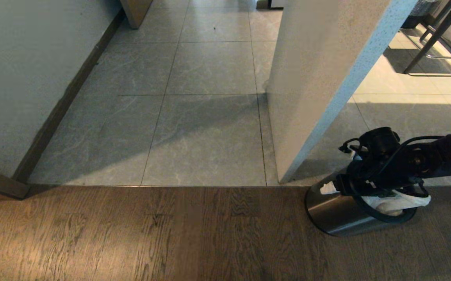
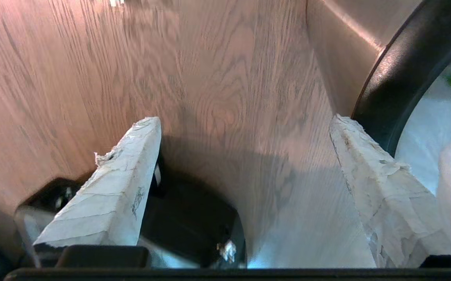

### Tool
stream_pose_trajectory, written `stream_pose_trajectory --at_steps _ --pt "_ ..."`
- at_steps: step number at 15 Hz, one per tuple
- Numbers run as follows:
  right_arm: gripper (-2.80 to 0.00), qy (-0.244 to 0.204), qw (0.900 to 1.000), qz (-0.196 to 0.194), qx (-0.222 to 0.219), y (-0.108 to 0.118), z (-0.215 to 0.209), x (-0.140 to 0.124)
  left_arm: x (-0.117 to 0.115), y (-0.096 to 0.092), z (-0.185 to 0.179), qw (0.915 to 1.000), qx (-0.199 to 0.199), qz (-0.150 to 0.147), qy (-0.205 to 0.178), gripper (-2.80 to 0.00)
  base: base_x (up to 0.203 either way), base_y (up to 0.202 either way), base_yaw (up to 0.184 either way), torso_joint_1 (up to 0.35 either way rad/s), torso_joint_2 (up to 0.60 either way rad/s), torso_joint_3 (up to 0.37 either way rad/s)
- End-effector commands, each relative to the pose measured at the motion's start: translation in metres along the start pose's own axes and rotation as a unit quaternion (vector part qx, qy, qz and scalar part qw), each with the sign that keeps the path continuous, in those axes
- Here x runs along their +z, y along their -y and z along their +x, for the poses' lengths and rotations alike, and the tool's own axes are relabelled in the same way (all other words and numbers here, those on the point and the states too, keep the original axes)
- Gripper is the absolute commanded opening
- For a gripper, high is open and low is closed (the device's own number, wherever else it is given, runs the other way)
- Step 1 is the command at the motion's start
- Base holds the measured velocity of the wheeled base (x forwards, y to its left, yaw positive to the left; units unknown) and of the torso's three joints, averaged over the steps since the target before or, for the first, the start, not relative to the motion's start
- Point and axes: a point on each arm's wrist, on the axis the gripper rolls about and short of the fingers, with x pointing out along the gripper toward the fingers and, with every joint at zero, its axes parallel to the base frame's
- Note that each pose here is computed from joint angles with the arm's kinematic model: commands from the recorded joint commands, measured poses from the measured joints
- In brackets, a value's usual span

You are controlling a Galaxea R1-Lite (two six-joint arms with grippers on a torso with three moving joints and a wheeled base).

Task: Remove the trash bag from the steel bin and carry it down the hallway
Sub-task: Place the outer trash can on the ground

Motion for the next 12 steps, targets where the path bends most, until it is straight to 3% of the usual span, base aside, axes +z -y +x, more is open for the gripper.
stream_pose_trajectory --at_steps 1,4,12 --pt "0.0 -0.004 1.0 0.0 0.002 -0.002 -0.011 -0.001 0.0 0.0 0.0 1.0 0.0 0.0 0.0 -2.8 0.0 0.0 0.0 0.0 0.0 0.0" --pt "0.0 -0.035 0.999 0.0 0.028 -0.006 -0.021 -0.007 0.0 0.0 0.0 1.0 0.0 0.0 0.0 -2.8 0.0 0.0 0.0 0.0 0.0 0.0" --pt "0.0 -0.003 1.0 0.001 0.018 0.003 -0.005 0.005 0.0 0.0 0.0 1.0 0.0 0.0 0.0 -2.8 0.0 0.0 0.0 0.0 0.0 0.0"
